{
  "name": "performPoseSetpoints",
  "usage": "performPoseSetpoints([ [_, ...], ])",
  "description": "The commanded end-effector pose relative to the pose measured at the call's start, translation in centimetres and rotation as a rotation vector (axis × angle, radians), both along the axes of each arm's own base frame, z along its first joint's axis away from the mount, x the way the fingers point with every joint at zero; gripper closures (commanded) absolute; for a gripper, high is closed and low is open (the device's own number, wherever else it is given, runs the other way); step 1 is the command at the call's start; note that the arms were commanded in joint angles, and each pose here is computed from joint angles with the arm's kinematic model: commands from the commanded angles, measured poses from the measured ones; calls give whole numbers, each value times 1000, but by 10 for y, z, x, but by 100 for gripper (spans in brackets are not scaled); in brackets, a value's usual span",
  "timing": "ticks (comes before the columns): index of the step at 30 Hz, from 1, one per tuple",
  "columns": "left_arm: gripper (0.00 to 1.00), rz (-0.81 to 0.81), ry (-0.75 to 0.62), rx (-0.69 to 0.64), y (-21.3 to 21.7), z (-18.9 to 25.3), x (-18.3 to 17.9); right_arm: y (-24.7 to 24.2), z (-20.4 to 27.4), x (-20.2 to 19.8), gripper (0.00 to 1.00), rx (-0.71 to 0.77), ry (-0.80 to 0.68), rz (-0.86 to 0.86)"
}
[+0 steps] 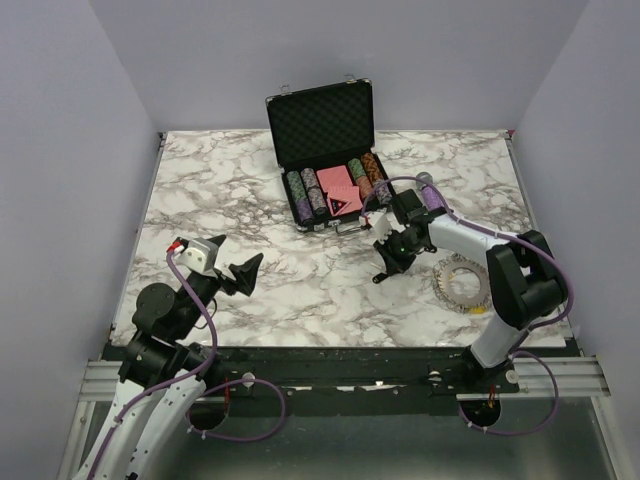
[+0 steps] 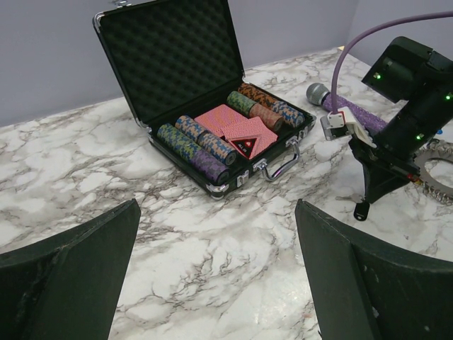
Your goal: Put the keys on the keyring
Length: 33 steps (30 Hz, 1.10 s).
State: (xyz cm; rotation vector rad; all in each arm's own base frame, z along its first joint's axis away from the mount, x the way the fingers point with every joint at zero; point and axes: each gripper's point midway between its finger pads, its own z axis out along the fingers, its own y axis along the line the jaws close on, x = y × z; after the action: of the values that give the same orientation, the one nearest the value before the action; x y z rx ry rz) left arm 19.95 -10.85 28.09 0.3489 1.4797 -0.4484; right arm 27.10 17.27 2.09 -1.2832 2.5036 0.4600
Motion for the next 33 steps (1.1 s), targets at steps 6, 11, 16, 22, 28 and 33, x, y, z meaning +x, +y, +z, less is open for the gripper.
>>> performPoseSetpoints([
  [6, 1, -32, -31, -16, -4, 8, -4, 10, 29, -5, 100, 49, -34, 144],
  [11, 1, -257, -119, -16, -36, 15, -26, 30, 70, -32, 100, 187, -134, 479],
  [16, 2, -438, -163, -64, -61, 20, -45, 43, 111, -58, 99, 319, -238, 818],
  [22, 20, -703, -74, -138, -99, 14, -71, 62, 150, -100, 100, 514, -249, 1014],
  [28, 27, -782, -36, -62, -132, -3, -88, 70, 168, -144, 100, 716, -280, 1136],
  [33, 30, -828, -49, 55, -164, -28, -102, 67, 170, -162, 100, 785, -300, 1194],
])
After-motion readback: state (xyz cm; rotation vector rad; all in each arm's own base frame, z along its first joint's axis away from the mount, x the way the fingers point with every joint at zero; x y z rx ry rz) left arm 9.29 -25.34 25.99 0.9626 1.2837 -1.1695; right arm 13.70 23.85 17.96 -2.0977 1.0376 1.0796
